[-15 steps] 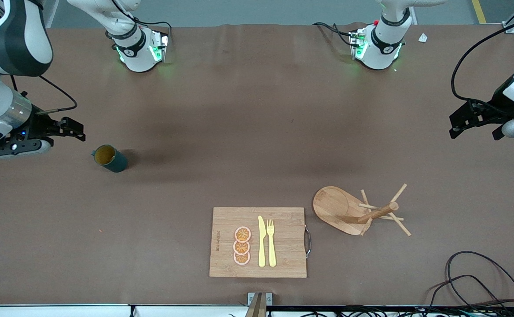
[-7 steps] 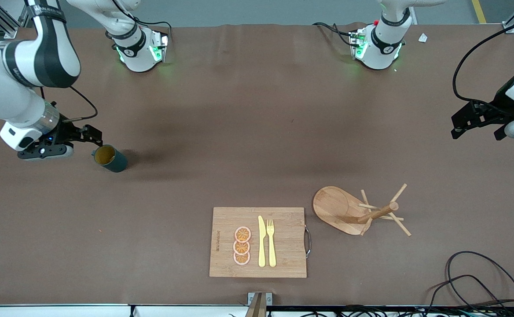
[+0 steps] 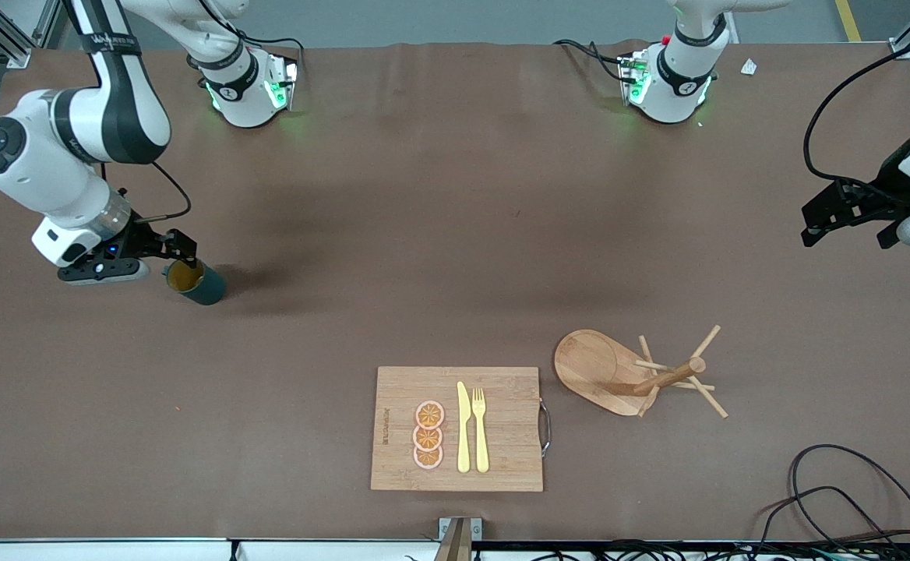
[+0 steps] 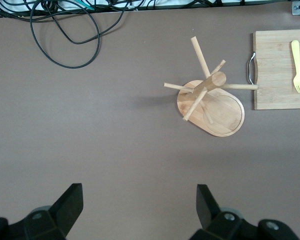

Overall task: Pass cup and hang on rack
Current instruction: 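Move the right gripper toward the teal mug, then lower the right gripper and grasp the teal mug rim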

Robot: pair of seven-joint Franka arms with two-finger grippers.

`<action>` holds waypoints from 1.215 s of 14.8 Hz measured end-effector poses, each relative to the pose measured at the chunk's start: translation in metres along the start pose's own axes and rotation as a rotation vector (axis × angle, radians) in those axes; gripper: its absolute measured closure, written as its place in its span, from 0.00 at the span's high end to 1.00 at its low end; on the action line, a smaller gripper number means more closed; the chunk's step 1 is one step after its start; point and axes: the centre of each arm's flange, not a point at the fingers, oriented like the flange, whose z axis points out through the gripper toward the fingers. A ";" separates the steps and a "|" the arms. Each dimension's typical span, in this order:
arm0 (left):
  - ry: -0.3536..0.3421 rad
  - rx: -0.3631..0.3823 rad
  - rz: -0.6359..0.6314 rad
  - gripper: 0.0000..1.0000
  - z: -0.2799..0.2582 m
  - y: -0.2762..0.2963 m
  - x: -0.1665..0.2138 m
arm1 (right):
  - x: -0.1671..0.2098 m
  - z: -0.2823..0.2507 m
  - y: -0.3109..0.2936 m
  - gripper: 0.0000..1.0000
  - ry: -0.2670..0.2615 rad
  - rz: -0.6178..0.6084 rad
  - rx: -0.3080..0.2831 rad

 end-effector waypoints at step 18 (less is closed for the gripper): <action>-0.001 0.000 0.000 1.00 0.001 0.000 0.000 | -0.023 0.103 -0.001 0.85 -0.063 0.005 0.015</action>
